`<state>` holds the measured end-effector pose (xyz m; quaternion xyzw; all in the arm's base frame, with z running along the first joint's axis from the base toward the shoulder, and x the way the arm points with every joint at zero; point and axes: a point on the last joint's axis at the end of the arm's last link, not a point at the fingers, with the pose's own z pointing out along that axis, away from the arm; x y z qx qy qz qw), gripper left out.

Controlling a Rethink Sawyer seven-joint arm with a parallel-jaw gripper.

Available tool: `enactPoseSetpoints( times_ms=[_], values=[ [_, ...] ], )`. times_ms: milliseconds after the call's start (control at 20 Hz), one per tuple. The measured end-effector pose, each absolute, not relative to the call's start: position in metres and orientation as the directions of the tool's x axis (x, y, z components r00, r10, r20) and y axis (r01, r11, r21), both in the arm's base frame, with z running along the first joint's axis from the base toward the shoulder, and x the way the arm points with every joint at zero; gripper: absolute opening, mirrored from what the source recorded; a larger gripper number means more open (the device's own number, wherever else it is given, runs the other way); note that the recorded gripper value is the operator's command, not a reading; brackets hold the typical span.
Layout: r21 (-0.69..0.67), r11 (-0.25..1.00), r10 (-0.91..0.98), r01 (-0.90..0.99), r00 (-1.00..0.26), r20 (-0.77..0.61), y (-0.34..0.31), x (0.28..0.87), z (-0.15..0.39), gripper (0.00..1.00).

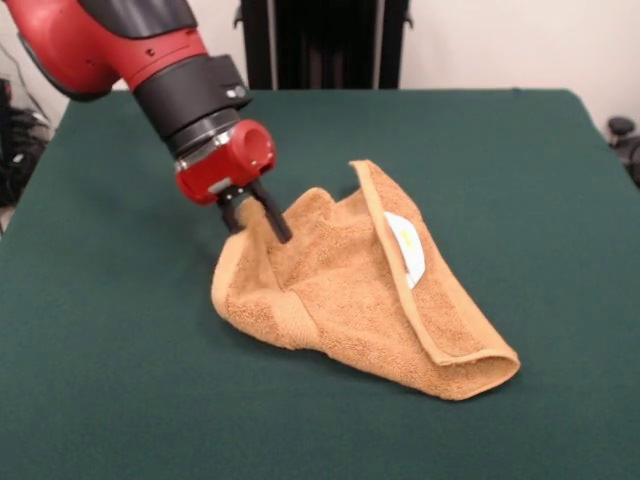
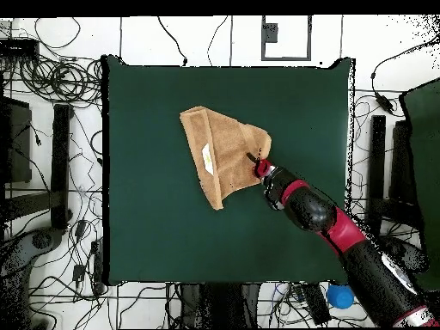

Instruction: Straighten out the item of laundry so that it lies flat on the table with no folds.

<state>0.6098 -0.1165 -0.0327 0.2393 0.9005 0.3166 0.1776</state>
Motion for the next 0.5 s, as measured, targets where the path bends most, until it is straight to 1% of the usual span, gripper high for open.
enactPoseSetpoints(
  times_ms=[100, 150, 500],
  values=[
    [0.661, 0.683, 0.535, 0.310, -0.829, -0.163, -0.112, 0.611, -0.029, 1.00],
    [0.669, 0.680, 0.522, 0.300, -0.839, -0.153, -0.108, 0.612, -0.026, 0.00],
    [0.672, 0.678, 0.495, 0.297, -0.860, -0.120, -0.104, 0.609, -0.024, 0.00]
  ],
)
